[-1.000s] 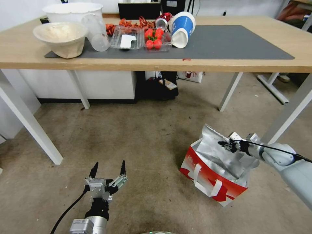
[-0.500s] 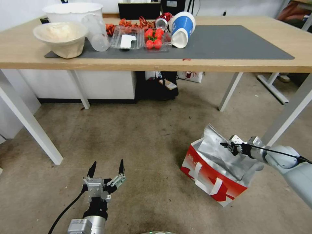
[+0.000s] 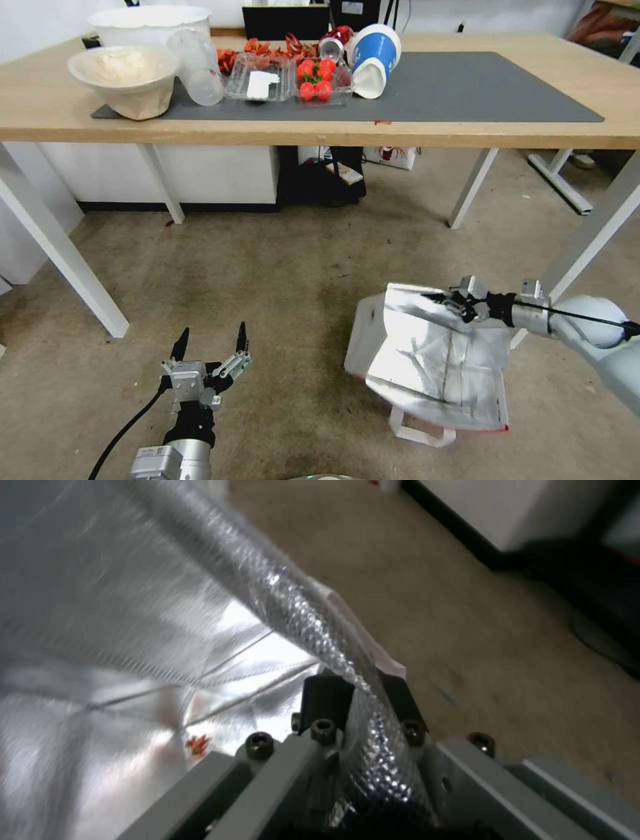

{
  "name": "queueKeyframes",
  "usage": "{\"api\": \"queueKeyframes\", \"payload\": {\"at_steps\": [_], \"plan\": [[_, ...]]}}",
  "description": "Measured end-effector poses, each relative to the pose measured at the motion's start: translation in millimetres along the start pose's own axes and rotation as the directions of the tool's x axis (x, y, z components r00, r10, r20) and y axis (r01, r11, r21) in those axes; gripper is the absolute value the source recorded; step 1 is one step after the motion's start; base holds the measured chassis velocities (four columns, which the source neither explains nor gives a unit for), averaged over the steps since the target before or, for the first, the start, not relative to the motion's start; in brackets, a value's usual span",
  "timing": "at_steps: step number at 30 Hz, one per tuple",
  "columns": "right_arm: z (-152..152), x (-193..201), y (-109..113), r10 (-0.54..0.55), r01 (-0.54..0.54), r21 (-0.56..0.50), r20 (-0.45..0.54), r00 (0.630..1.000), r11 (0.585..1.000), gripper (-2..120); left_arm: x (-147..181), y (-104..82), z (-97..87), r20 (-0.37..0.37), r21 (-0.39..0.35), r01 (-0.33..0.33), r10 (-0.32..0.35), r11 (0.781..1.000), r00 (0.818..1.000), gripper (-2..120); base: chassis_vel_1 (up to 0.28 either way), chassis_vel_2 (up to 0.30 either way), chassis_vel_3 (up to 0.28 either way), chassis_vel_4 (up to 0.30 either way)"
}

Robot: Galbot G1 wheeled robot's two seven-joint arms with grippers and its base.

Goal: Pick up the food delivery bag from the floor and place it on the table.

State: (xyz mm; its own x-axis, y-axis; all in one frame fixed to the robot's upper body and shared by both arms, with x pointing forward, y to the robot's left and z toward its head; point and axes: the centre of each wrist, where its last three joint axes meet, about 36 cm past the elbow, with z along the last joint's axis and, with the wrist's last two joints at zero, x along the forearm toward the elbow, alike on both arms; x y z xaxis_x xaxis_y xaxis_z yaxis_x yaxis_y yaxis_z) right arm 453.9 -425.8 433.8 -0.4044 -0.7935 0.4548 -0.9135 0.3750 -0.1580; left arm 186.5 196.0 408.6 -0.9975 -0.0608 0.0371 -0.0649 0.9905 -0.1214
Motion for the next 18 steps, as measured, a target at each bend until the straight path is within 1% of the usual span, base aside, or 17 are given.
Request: {"api": "queueKeyframes", "payload": {"at_steps": [2,4,5,8,9,12,14,16,17,18], "plan": [[-6,-2,3,-0.015,0.014,0.011,0.011,1.0,1.0,0,-1,-0.6,-1.2,0.01,0.007,0.009,-0.009,1.0,1.0,100,0.0,0.0,0.0,0.0],[-22,-5,12,-0.053,0.052,0.038,0.026,0.998,0.998,0,-3,-1.7,-5.5,0.028,0.019,0.024,-0.024,1.0,0.999,100,0.0,0.0,0.0,0.0],[-22,-5,12,-0.053,0.052,0.038,0.026,0.998,0.998,0,-3,-1.7,-5.5,0.028,0.019,0.024,-0.024,1.0,0.999,100,0.0,0.0,0.0,0.0],[-42,0,18,-0.09,0.089,0.028,0.026,0.996,0.996,0,-3,-3.2,-9.1,0.036,0.025,0.03,-0.031,0.999,0.999,100,0.0,0.0,0.0,0.0],[-42,0,18,-0.09,0.089,0.028,0.026,0.996,0.996,0,-3,-3.2,-9.1,0.036,0.025,0.03,-0.031,0.999,0.999,100,0.0,0.0,0.0,0.0],[-58,12,19,-0.105,0.105,-0.009,0.028,0.994,0.994,0,-3,-3.9,-10.3,0.035,0.026,0.03,-0.031,0.999,0.999,100,0.0,0.0,0.0,0.0],[-64,16,19,-0.108,0.109,-0.028,0.029,0.994,0.994,0,-3,-4.1,-10.3,0.034,0.026,0.029,-0.03,0.999,0.999,100,0.0,0.0,0.0,0.0],[-76,26,19,-0.096,0.098,-0.071,0.038,0.995,0.993,0,-3,-4.6,-10.3,0.035,0.026,0.026,-0.027,0.999,0.999,100,0.0,0.0,0.0,0.0],[-76,26,19,-0.096,0.098,-0.071,0.038,0.995,0.993,0,-3,-4.6,-10.3,0.035,0.026,0.026,-0.027,0.999,0.999,100,0.0,0.0,0.0,0.0],[-83,31,18,-0.086,0.09,-0.092,0.049,0.995,0.992,0,-4,-4.9,-10.2,0.037,0.027,0.025,-0.026,0.999,0.999,100,0.0,0.0,0.0,0.0]]}}
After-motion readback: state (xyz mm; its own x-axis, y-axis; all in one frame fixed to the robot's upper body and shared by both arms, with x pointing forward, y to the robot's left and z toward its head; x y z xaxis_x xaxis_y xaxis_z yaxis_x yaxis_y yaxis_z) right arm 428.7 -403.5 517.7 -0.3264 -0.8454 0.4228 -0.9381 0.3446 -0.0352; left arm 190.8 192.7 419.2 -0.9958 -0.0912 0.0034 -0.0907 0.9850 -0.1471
